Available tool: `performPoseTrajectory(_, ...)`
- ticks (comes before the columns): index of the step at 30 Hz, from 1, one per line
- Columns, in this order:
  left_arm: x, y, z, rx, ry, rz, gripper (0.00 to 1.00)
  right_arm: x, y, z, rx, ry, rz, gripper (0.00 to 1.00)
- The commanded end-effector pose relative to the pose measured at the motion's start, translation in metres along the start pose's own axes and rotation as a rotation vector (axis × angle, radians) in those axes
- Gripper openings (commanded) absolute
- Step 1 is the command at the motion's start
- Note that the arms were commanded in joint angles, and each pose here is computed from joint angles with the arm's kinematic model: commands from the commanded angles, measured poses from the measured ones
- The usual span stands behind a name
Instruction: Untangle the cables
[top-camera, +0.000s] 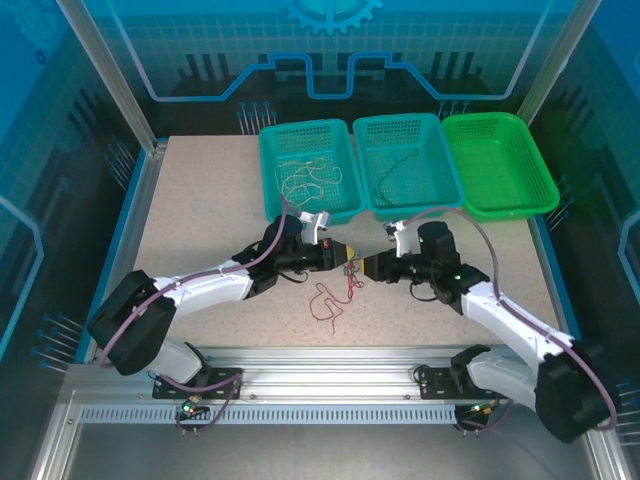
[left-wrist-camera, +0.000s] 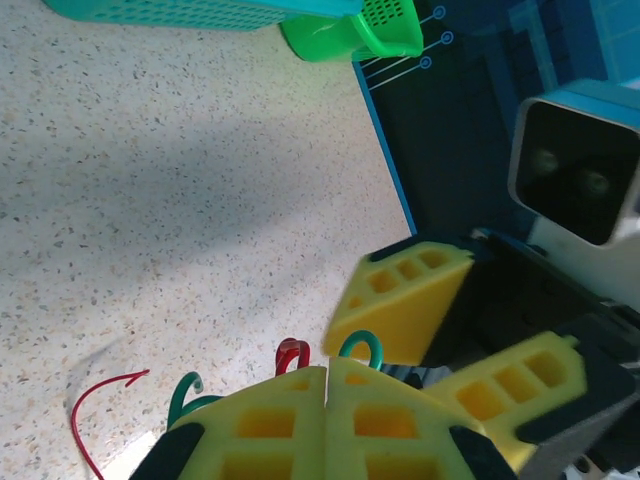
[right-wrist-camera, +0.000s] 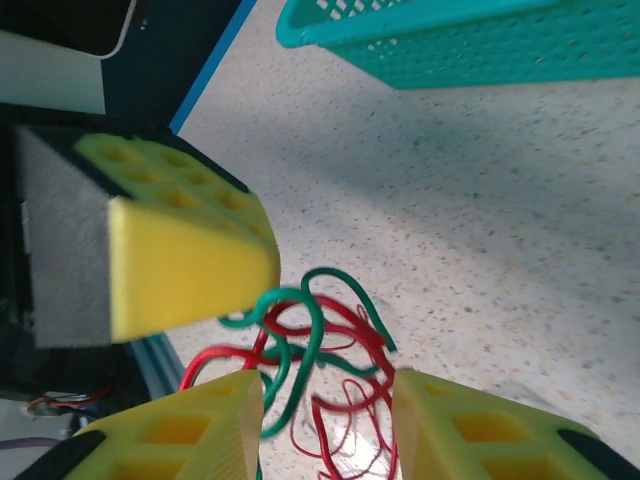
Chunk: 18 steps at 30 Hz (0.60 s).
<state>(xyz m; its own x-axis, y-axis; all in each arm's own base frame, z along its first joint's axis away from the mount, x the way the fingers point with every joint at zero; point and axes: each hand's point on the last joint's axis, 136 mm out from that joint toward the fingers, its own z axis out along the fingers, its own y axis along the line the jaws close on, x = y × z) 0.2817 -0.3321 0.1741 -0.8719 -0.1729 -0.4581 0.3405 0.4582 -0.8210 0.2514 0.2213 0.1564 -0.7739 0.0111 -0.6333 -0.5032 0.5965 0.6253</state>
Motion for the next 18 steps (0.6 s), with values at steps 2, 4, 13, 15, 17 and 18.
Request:
performPoseTrajectory(2,-0.004,-0.013,0.000,0.047,-0.009,0.012,0.00,-0.019,0.027,0.007,-0.115,-0.017,-0.017,0.26)
performPoseTrajectory(4,-0.003,-0.011,0.000,0.042,-0.012,0.012,0.00,-0.019,0.024,0.008,-0.096,-0.014,-0.010,0.14)
performPoseTrajectory(13,-0.010,0.030,-0.013,-0.155,-0.060,-0.036,0.00,-0.016,-0.013,-0.007,0.130,-0.050,0.037,0.00)
performPoseTrajectory(15,-0.012,0.044,-0.024,-0.197,-0.079,-0.062,0.00,-0.012,-0.025,-0.017,0.177,-0.065,0.062,0.00)
performPoseTrajectory(17,-0.015,0.051,-0.035,-0.211,-0.103,-0.079,0.00,-0.010,-0.040,-0.028,0.243,-0.084,0.096,0.00)
performPoseTrajectory(18,-0.015,0.055,-0.040,-0.220,-0.114,-0.084,0.00,-0.010,-0.049,-0.036,0.282,-0.097,0.113,0.00)
